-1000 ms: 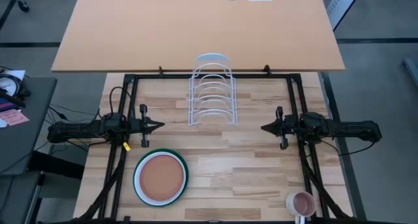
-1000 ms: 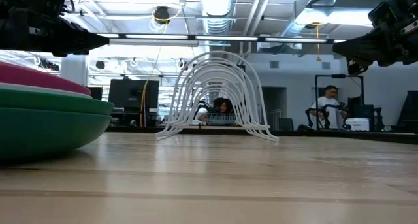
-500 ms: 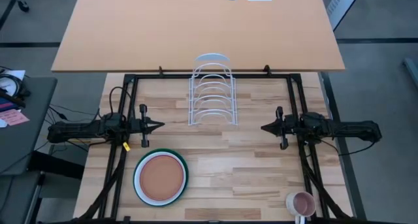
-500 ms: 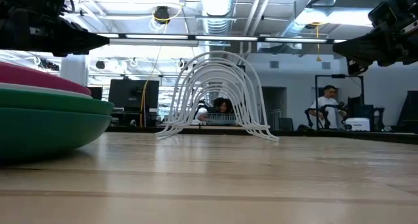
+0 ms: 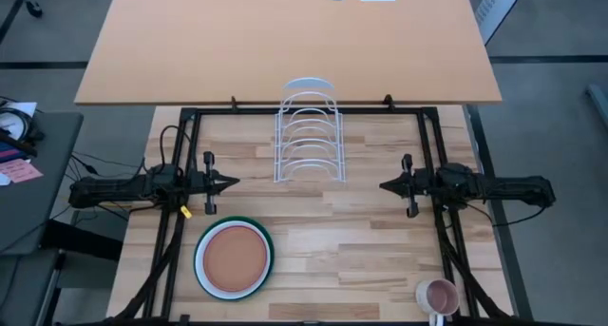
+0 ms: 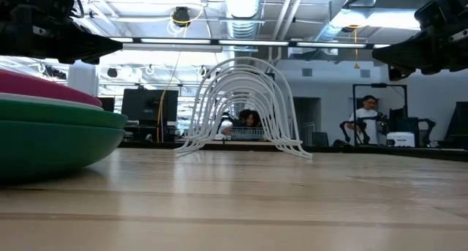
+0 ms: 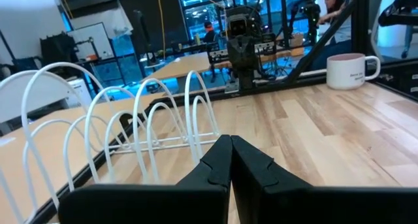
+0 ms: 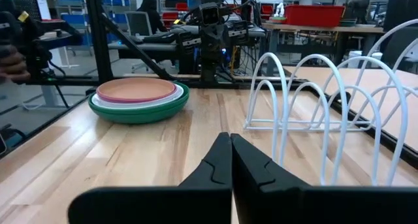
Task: Sort dishes
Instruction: Put the orange plate on the dish rack
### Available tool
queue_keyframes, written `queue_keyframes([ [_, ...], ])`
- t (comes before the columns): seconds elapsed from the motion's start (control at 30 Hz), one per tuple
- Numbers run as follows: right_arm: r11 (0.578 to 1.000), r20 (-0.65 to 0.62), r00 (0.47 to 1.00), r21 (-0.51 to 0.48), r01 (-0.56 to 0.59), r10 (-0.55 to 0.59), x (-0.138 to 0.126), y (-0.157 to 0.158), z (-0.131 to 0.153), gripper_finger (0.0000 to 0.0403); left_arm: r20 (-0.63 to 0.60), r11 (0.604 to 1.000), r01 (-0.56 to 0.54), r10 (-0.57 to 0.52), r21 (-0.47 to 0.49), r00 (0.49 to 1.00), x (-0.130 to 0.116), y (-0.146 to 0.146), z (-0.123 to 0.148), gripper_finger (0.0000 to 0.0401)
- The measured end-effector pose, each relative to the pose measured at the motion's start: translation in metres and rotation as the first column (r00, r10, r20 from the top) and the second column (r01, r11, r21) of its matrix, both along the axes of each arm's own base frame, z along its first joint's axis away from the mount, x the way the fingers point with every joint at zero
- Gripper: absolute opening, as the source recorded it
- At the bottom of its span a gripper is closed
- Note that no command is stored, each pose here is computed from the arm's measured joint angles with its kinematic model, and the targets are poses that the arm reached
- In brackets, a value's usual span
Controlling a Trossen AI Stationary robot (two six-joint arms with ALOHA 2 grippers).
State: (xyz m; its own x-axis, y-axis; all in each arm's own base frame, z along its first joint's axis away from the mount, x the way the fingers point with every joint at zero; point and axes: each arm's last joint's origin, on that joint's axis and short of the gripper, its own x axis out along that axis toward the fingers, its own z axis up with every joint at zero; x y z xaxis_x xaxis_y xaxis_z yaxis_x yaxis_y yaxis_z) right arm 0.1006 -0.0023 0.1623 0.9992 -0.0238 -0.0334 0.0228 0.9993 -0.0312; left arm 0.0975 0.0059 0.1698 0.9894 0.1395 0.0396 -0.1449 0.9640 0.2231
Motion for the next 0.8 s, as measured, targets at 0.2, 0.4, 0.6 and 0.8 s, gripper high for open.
queue_keyframes([
  [0.2, 1.0, 0.0, 1.0, -0.001, 0.0, 0.0, 0.0, 0.0, 0.0, 0.0, 0.0, 1.0, 0.0, 0.0, -0.002, 1.0, 0.0, 0.0, 0.0, 0.0],
  [0.4, 1.0, 0.0, 1.0, -0.002, 0.0, 0.0, 0.0, 0.0, 0.0, 0.0, 0.001, 1.0, 0.0, 0.0, -0.012, 1.0, 0.0, 0.0, 0.0, 0.0],
  [0.6, 1.0, 0.0, 1.0, -0.012, 0.0, 0.0, 0.0, 0.0, 0.0, 0.0, 0.023, 1.0, 0.002, -0.001, -0.024, 1.0, -0.001, 0.0, 0.007, 0.0],
  [0.8, 0.999, -0.001, 1.0, -0.048, 0.0, 0.0, 0.0, 0.0, 0.0, 0.0, 0.153, 0.991, 0.042, -0.023, -0.125, 0.988, -0.01, -0.001, 0.042, 0.0],
])
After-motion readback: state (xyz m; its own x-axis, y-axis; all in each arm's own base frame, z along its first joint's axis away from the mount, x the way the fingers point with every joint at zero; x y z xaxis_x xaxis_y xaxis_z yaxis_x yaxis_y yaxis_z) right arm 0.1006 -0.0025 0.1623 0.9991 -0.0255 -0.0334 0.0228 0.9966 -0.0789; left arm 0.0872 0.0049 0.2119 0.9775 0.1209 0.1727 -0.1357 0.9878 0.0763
